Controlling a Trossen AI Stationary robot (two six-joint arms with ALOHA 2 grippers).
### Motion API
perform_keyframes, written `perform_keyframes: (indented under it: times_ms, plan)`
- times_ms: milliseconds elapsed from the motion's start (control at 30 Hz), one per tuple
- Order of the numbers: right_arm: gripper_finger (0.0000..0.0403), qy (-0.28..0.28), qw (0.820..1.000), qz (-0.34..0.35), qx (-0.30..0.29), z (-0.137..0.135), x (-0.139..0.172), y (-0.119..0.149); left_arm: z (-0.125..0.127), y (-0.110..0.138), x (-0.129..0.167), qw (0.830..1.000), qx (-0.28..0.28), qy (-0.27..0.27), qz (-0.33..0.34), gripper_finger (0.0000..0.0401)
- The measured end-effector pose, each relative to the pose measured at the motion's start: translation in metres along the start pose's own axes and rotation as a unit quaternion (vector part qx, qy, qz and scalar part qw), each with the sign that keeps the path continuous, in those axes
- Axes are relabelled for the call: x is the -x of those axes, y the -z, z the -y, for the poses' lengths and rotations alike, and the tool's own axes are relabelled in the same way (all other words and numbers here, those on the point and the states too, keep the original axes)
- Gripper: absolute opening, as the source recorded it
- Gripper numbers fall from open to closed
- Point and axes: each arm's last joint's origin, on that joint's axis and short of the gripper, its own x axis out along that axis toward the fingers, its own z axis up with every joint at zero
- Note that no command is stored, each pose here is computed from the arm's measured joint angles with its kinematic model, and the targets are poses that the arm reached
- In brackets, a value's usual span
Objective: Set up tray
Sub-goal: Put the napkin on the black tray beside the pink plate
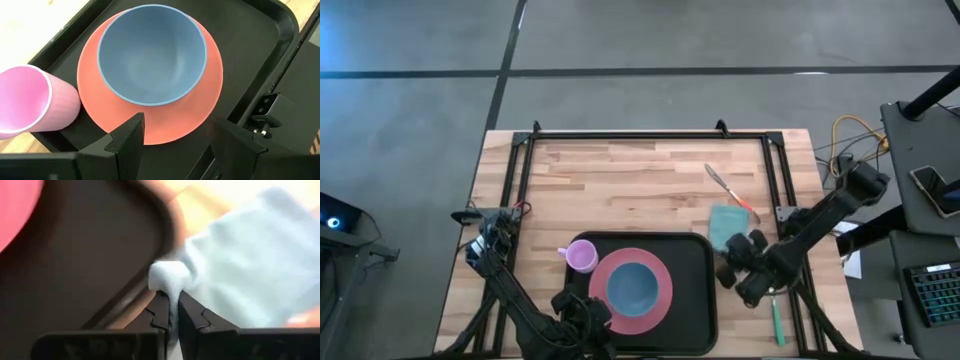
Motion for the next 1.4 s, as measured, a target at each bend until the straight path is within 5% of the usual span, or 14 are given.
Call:
perform_keyframes:
  times_ms: [167, 433, 867, 1400]
  plan:
    - [0.0009, -0.032, 0.999, 0.033, 0.009, 0.000, 0.018, -0.020, 0.001, 0.000, 0.000, 1.000, 0.002, 0.003, 0.000, 0.0196]
    - [0.0009, -0.167, 0.980, 0.049, 0.094, -0.048, 0.018, -0.049, 0.001, -0.001, -0.001, 1.000, 0.004, 0.002, 0.000, 0.0196]
    - [0.0009, -0.224, 0.929, -0.098, 0.279, -0.139, -0.021, -0.002, 0.001, -0.002, -0.001, 1.000, 0.007, 0.005, 0.001, 0.0196]
    - [0.0028, -0.298, 0.914, -0.202, 0.187, -0.141, -0.031, 0.004, 0.002, -0.002, -0.001, 1.000, -0.002, 0.011, 0.001, 0.0196]
